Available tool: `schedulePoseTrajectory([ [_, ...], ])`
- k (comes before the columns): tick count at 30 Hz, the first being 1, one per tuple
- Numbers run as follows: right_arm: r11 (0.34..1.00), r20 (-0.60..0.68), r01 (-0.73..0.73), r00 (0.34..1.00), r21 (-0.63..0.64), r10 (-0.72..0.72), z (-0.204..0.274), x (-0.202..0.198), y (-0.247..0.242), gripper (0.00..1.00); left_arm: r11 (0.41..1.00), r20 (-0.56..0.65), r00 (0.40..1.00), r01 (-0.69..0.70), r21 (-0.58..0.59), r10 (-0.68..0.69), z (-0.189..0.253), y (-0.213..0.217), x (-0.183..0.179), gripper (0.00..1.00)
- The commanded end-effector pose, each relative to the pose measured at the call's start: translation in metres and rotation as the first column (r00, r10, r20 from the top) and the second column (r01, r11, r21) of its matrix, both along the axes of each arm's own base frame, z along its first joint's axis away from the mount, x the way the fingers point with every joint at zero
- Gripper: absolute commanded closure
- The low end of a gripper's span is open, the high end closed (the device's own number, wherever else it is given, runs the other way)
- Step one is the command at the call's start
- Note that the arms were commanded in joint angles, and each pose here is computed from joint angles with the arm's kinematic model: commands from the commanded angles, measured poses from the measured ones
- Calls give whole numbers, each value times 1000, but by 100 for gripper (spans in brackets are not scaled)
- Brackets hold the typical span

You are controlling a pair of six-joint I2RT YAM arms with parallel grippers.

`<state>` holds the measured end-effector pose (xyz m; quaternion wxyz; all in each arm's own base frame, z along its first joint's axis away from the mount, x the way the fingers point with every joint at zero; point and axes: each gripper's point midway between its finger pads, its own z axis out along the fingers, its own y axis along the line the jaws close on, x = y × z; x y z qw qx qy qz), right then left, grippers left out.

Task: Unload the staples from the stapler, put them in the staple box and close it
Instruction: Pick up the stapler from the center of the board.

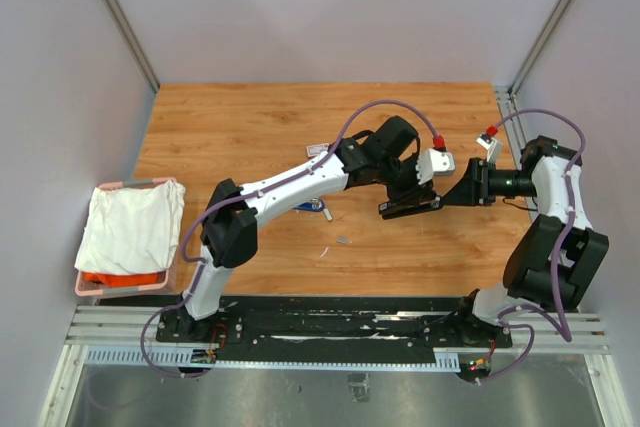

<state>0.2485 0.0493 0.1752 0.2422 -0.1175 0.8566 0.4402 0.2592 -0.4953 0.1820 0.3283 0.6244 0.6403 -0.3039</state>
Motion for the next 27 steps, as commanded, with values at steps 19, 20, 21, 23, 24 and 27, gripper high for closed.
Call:
schedulePoseTrajectory([
  [19, 984, -186, 9, 982, 180, 25, -23, 13, 14, 59, 996, 49, 999, 11, -92, -6, 32, -11, 6, 100],
  [20, 983, -195, 3, 980, 185, 34, -24, 13, 16, 59, 996, 52, 999, 8, -90, -3, 31, -11, 7, 100],
  [21, 982, -202, -4, 979, 189, 43, -25, 13, 18, 60, 996, 53, 999, 6, -88, -1, 30, -11, 8, 100],
  [23, 980, -212, -17, 976, 196, 59, -26, 13, 23, 61, 996, 54, 999, 6, -86, -2, 30, -11, 8, 100],
  [24, 979, -214, -22, 975, 201, 66, -26, 14, 25, 61, 996, 54, 999, 8, -86, -4, 30, -12, 7, 100],
  [27, 978, -223, -36, 971, 207, 83, -28, 15, 30, 64, 997, 56, 998, 14, -79, -9, 27, -11, 6, 100],
])
